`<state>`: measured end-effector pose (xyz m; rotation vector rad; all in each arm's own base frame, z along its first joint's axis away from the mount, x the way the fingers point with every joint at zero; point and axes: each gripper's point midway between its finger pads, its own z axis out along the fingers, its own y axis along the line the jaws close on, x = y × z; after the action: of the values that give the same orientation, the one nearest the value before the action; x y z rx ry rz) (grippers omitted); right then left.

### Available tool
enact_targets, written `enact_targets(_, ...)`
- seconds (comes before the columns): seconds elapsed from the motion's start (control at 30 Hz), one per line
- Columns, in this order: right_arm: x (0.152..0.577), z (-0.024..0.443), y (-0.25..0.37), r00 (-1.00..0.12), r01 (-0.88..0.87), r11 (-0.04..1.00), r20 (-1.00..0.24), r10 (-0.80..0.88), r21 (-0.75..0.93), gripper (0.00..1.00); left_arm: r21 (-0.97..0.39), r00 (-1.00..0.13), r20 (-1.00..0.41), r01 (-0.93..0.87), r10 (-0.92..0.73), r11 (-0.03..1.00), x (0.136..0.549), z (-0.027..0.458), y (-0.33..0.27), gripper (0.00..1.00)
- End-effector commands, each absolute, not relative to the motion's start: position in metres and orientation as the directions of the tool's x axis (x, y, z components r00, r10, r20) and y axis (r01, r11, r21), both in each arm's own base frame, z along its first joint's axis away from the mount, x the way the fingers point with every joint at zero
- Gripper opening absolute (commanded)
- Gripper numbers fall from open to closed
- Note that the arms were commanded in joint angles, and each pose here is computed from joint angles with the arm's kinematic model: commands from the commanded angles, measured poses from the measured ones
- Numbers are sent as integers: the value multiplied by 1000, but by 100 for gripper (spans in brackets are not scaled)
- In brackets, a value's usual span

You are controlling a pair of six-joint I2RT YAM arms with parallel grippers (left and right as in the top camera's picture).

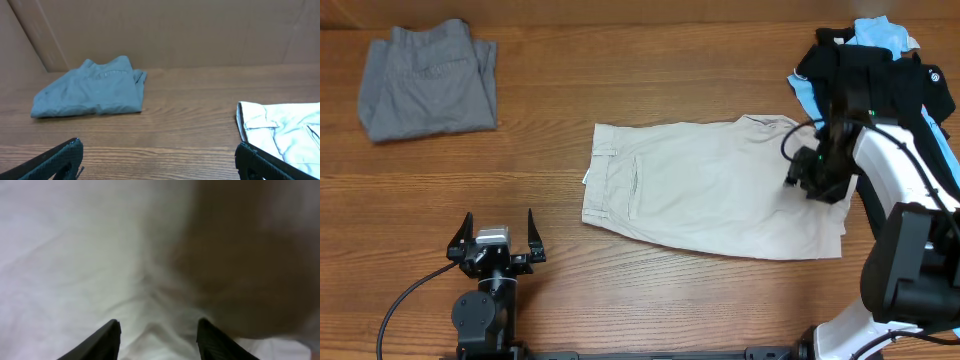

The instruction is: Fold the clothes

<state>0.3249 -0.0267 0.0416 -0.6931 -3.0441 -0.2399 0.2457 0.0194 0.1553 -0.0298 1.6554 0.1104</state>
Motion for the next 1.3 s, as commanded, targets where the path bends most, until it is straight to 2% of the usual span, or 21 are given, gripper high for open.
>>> enact_targets(0.0, 316, 32, -43, -873, 486, 859, 42, 487, 161, 52, 41, -77, -996, -90, 34, 995, 245, 157, 19, 100)
enact_targets(0.17, 290, 16, -81, -740, 673, 735, 76, 669, 85, 54, 41, -77, -996, -90, 34, 995, 245, 157, 19, 100)
enact_targets(0.27, 284, 25, -96, -691, 723, 689, 78, 719, 57, 68, 41, -77, -996, -90, 34, 995, 245, 157, 19, 100)
enact_targets(0.3, 285, 32, -99, -685, 728, 683, 75, 724, 58, 76, 41, -77, -996, -90, 34, 995, 245, 157, 19, 100)
enact_targets(0.43, 297, 68, -105, -684, 729, 681, 37, 728, 76, 94, 41, -77, -996, -90, 34, 995, 245, 157, 19, 100)
enact_targets(0.67, 313, 136, -102, -685, 715, 684, -46, 727, 146, 99, 41, -77, -996, -90, 34, 995, 245, 157, 19, 100)
enact_targets(0.87, 313, 184, -72, -725, 625, 717, -112, 680, 309, 100, 41, -77, -996, -90, 34, 995, 245, 157, 19, 100)
enact_targets(0.97, 310, 216, -55, -746, 539, 749, -196, 637, 385, 100, 41, -77, -996, -90, 34, 995, 245, 157, 19, 100)
enact_targets(1.1, 295, 256, -33, -750, 433, 786, -307, 586, 442, 100, 41, -77, -996, -90, 34, 995, 245, 157, 19, 100)
enact_targets(1.27, 265, 276, -2, -780, 360, 795, -310, 543, 488, 100, 44, -75, -997, -102, 36, 994, 245, 157, 21, 100)
